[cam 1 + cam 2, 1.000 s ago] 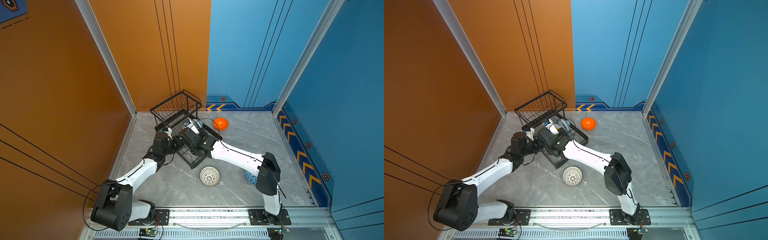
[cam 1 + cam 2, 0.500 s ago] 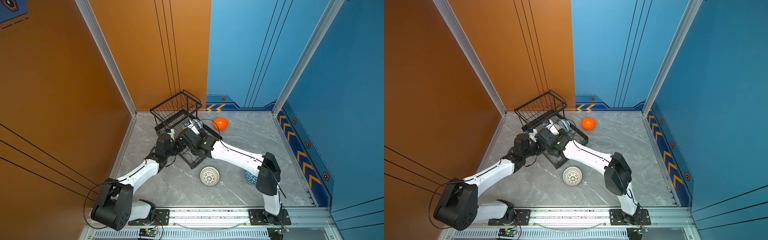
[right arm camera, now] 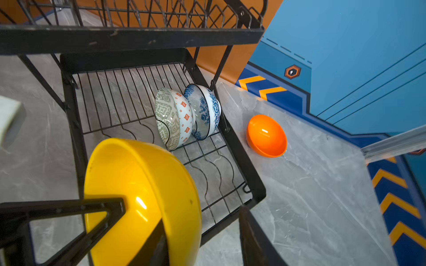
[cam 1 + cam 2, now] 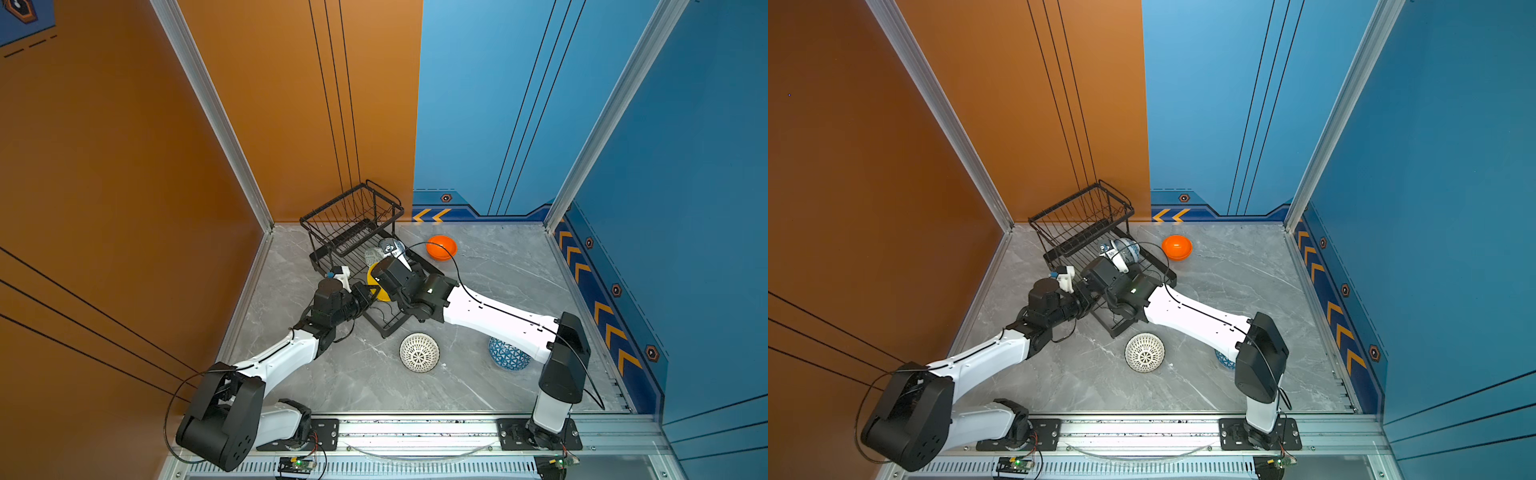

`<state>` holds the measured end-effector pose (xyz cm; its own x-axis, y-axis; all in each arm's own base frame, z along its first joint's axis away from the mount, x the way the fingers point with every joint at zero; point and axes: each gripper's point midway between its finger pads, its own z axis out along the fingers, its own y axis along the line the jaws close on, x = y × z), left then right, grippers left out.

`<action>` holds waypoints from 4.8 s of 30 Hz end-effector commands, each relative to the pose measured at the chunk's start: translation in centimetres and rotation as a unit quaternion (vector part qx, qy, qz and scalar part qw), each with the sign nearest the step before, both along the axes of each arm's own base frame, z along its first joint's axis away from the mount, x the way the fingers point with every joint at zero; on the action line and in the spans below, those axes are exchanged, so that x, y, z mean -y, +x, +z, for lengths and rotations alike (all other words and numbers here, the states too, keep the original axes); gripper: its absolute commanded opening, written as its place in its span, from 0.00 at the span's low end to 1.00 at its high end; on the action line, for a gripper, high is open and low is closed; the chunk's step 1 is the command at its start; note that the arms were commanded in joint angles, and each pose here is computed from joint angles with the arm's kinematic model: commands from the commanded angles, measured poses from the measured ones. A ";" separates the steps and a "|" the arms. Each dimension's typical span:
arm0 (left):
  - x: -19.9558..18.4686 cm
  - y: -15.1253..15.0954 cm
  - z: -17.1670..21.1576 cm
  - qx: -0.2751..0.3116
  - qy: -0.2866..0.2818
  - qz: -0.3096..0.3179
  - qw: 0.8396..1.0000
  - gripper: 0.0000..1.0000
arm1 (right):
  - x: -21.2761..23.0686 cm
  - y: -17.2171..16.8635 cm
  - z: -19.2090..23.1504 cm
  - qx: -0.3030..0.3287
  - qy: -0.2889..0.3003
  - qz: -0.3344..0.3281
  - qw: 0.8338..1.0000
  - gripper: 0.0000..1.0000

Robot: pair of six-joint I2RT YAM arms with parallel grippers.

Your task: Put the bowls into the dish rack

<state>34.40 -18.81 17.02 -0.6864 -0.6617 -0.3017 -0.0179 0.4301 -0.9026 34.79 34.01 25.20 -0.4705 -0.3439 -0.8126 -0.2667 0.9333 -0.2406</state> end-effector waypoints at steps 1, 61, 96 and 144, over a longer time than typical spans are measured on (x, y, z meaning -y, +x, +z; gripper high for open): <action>-1.6 1.3 2.2 0.033 -0.042 0.068 0.996 0.00 | 2.2 -0.2 1.5 -0.001 0.039 -0.022 0.999 0.57; 1.8 0.4 2.7 0.055 -0.096 0.104 0.988 0.00 | -0.6 -0.9 -0.7 0.062 0.267 -0.059 0.960 0.01; -11.1 -5.1 0.4 0.005 -0.064 0.206 0.977 0.98 | 0.5 0.2 -5.3 0.123 0.107 -0.221 0.962 0.00; -2.9 1.1 0.5 -0.001 -0.016 0.043 0.999 0.08 | -2.7 -3.0 -6.5 -0.058 0.175 -0.084 0.979 0.00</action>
<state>33.07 -16.76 14.16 -0.7063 -0.6615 -0.2521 -0.0987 0.4447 -0.8902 33.57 35.31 17.41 -0.5649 0.0217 -0.8249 -0.0248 0.9988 0.0433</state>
